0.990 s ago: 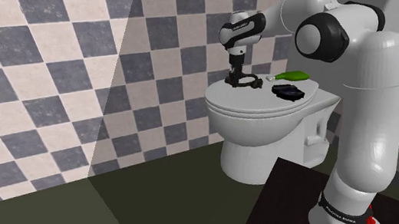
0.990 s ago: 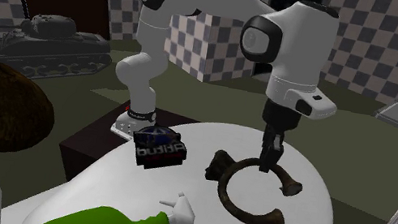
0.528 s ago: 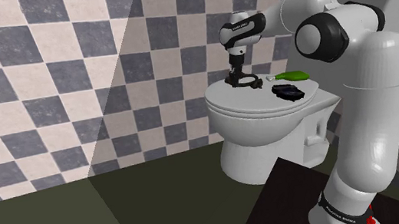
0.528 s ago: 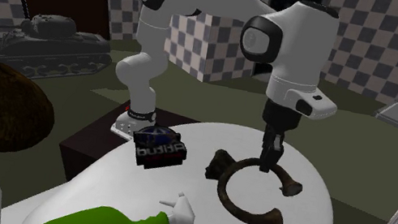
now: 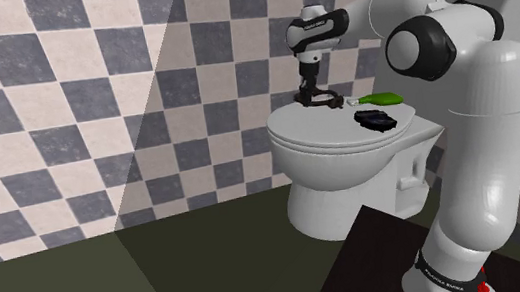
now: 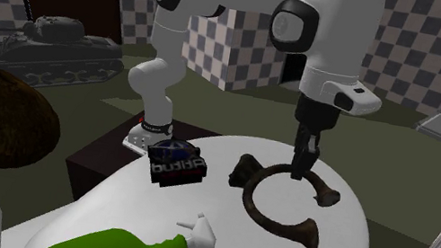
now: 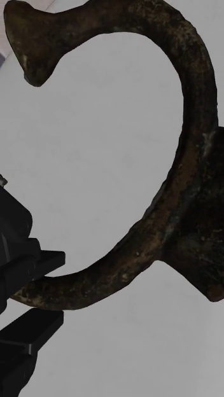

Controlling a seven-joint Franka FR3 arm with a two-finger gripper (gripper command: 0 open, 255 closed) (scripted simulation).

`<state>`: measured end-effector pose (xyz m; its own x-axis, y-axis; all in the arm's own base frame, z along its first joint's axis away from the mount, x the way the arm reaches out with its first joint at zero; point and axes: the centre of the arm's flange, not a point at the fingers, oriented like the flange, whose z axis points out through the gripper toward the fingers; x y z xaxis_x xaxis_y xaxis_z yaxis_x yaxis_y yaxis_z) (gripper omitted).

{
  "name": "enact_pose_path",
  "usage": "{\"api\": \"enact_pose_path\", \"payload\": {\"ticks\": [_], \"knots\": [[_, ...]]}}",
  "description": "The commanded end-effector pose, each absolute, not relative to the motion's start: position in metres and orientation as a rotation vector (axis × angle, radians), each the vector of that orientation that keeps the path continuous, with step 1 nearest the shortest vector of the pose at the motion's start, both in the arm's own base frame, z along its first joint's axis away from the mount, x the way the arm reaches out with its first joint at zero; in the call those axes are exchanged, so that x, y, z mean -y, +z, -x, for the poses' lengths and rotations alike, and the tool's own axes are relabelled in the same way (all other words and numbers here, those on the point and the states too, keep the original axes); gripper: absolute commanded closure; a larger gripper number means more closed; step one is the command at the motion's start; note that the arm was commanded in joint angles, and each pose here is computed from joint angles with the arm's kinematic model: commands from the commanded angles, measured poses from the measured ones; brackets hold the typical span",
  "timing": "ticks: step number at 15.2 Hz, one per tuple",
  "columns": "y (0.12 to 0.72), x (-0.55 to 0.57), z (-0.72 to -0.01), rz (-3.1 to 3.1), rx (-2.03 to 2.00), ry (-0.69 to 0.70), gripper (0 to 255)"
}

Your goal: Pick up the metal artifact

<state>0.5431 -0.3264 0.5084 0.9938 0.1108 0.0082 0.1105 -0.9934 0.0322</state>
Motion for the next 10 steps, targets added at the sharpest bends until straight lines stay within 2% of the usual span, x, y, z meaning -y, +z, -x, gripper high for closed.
{"api": "enact_pose_path", "payload": {"ticks": [1, 10], "knots": [[0.519, 0.325, -0.543, -3.105, -0.172, 0.016, 255], [0.557, 0.325, -0.543, -3.105, -0.172, 0.016, 255]]}}
